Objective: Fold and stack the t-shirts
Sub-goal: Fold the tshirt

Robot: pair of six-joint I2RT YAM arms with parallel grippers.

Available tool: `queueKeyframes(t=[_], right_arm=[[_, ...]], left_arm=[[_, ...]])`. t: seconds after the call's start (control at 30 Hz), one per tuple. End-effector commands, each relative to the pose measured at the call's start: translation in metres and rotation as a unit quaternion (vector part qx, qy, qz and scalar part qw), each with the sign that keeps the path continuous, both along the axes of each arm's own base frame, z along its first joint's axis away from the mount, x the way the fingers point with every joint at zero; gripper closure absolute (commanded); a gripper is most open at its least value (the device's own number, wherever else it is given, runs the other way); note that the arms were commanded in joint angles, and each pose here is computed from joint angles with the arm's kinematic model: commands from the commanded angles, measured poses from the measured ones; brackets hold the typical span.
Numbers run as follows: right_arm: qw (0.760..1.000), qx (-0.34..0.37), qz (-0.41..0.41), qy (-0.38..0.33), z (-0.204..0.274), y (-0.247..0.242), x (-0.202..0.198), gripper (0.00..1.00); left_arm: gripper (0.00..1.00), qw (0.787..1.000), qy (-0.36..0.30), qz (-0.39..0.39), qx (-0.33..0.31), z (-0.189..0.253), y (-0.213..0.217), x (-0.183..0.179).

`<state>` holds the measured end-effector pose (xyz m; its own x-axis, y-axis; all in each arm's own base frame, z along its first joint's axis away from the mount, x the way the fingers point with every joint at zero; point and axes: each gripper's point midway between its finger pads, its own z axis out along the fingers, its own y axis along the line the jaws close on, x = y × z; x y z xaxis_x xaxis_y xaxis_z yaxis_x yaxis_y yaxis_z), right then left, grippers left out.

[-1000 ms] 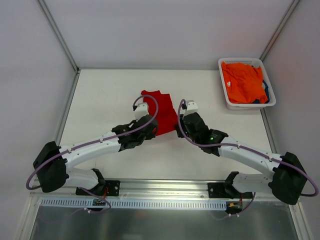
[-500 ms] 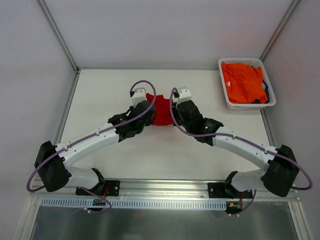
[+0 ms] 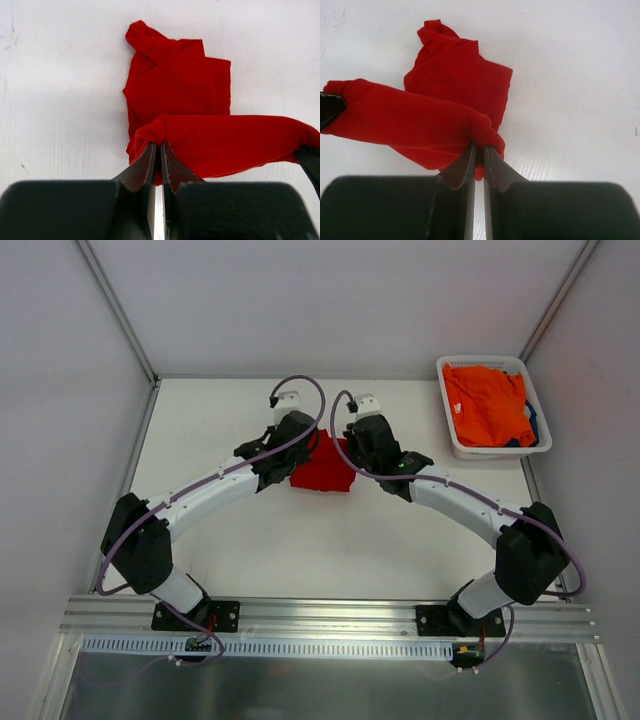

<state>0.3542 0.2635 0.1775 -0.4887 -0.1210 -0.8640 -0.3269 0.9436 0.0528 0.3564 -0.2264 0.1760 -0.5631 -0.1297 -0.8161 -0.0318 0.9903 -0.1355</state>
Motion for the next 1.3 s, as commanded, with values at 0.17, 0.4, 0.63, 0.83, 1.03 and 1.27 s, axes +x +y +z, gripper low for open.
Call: queueKeyframes(t=[0.17, 0.4, 0.63, 0.83, 1.03, 1.27], right_arm=[[1.000, 0.008, -0.010, -0.025, 0.016, -0.007, 0.053, 1.00], [0.999, 0.016, -0.016, -0.022, 0.006, -0.006, 0.094, 1.00], [0.999, 0.024, -0.019, -0.012, -0.018, -0.004, 0.128, 1.00], [0.999, 0.027, -0.026, -0.003, -0.038, -0.010, 0.150, 1.00], [0.999, 0.030, -0.032, 0.009, -0.053, -0.014, 0.167, 1.00], [0.998, 0.028, -0.039, 0.029, -0.068, -0.020, 0.173, 0.77]], left_arm=[[1.00, 1.000, -0.027, -0.001, 0.012, 0.014, 0.002, 0.053], [1.00, 1.000, -0.027, 0.006, 0.015, 0.008, 0.008, 0.091], [1.00, 1.000, -0.019, 0.013, 0.017, -0.017, 0.019, 0.129], [1.00, 1.000, -0.020, 0.010, 0.019, -0.033, 0.022, 0.160], [1.00, 1.000, -0.014, 0.010, 0.022, -0.051, 0.024, 0.183], [1.00, 1.000, -0.010, 0.020, 0.020, -0.066, 0.032, 0.205]])
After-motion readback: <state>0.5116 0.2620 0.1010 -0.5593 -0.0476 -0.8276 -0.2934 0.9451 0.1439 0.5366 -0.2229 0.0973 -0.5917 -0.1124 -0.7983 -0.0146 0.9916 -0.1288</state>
